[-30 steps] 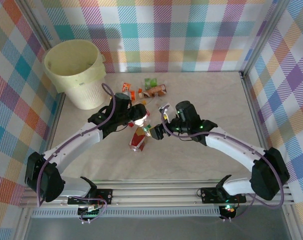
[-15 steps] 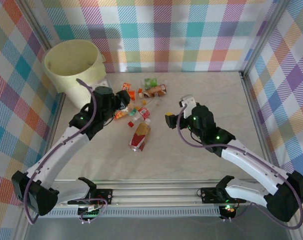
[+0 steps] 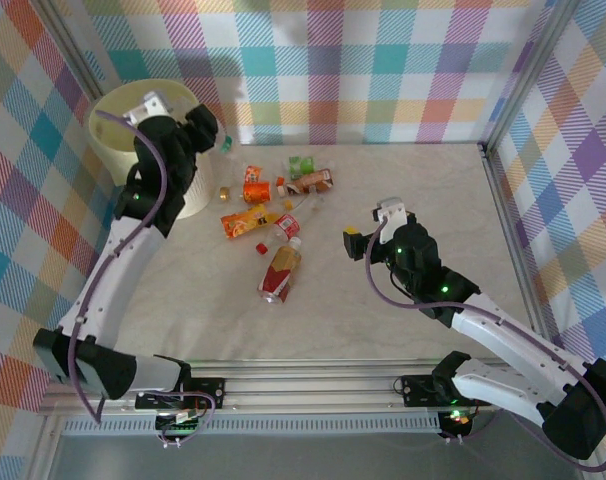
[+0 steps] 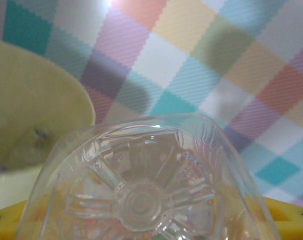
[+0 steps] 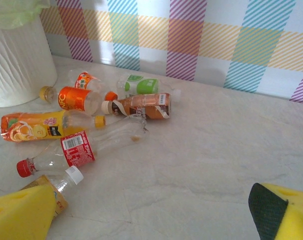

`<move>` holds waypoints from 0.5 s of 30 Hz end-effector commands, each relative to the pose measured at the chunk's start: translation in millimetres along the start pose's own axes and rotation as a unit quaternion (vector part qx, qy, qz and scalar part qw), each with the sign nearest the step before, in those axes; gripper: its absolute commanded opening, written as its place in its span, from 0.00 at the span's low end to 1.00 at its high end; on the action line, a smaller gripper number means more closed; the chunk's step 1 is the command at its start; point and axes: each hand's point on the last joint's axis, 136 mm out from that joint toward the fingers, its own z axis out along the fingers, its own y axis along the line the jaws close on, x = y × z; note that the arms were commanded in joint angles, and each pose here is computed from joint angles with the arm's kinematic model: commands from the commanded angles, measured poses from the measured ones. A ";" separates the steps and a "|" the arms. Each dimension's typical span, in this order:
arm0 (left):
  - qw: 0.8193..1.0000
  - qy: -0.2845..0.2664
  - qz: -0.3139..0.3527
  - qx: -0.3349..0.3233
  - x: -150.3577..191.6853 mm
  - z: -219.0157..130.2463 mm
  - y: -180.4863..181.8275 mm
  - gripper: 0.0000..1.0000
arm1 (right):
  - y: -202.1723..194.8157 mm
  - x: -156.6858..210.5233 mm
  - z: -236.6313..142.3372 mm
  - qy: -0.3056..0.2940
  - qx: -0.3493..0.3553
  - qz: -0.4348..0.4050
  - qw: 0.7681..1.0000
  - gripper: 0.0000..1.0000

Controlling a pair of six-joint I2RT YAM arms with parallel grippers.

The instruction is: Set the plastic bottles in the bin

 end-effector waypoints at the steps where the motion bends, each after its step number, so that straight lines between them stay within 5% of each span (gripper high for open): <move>1: 0.998 -0.067 -0.006 -0.015 -44.4 21.9 9.9 0.61 | -1.6 -5.6 -2.5 -0.007 0.006 0.016 1.000 1.00; 8: 0.988 -0.129 -0.022 -0.086 -92.0 60.9 56.0 0.61 | -2.8 1.2 -4.1 0.009 0.007 0.021 1.000 1.00; 15: 0.977 -0.138 -0.056 -0.150 -104.0 91.8 118.5 0.62 | -1.8 10.2 0.0 0.023 0.008 0.023 0.999 1.00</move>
